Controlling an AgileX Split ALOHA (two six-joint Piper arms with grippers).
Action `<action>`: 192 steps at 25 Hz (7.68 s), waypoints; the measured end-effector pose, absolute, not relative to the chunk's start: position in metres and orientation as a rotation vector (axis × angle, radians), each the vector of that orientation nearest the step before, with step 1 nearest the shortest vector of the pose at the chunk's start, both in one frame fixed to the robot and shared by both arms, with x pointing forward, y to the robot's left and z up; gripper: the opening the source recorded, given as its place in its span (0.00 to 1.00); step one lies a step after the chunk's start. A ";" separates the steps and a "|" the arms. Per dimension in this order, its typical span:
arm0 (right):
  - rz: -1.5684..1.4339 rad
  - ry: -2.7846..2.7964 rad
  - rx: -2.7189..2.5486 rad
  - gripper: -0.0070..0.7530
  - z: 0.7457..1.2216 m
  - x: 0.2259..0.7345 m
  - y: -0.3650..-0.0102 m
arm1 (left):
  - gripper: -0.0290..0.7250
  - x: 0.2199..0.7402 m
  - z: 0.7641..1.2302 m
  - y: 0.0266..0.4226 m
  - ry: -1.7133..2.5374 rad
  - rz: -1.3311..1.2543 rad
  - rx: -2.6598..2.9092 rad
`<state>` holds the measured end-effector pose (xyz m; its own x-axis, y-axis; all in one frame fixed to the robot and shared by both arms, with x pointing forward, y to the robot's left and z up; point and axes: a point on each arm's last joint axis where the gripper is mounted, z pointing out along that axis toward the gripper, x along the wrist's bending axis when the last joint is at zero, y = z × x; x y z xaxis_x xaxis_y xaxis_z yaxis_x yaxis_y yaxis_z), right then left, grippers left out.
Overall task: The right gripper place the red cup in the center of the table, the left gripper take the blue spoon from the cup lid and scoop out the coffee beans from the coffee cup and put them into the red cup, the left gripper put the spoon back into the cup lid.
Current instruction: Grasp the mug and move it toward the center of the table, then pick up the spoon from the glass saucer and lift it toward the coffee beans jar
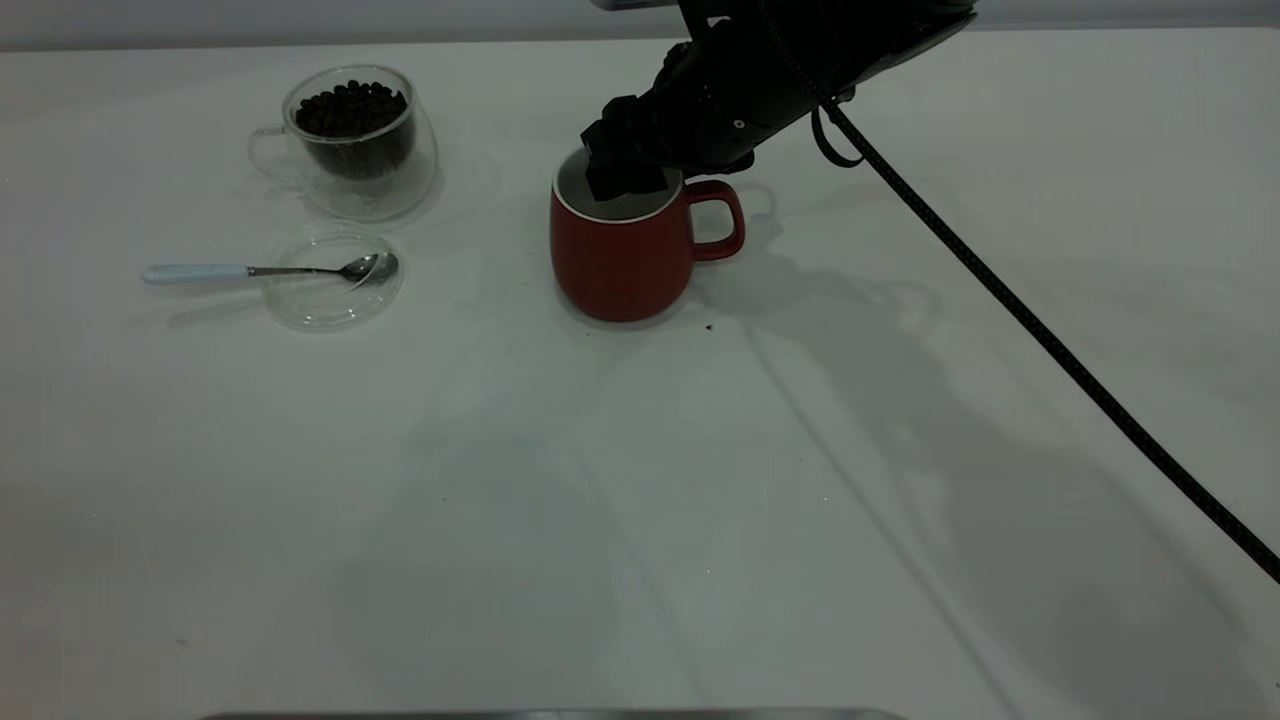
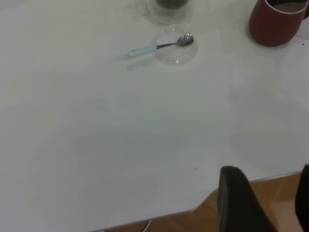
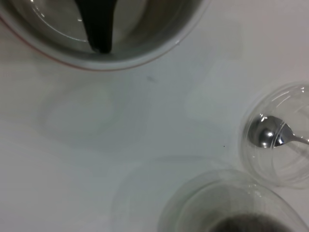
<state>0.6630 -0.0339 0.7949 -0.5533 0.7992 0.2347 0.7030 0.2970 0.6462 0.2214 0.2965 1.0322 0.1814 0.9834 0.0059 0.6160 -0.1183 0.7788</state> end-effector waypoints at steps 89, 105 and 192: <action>0.883 1.604 1.592 0.71 1.039 0.232 -0.303 | 0.51 0.221 1.032 0.296 1.507 0.728 1.815; 0.892 1.650 1.551 0.71 1.039 0.232 -0.300 | 0.51 0.221 1.032 0.296 1.507 0.728 1.815; 0.892 1.653 1.548 0.71 1.039 0.232 -0.300 | 0.49 0.600 0.827 0.491 1.936 -0.478 1.464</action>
<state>0.2316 -0.2996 1.0393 -0.0485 0.9983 -0.0313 0.5218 0.0521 0.8515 0.5998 0.4908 0.8273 -0.1598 0.7070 -0.6889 0.9465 0.3079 0.0964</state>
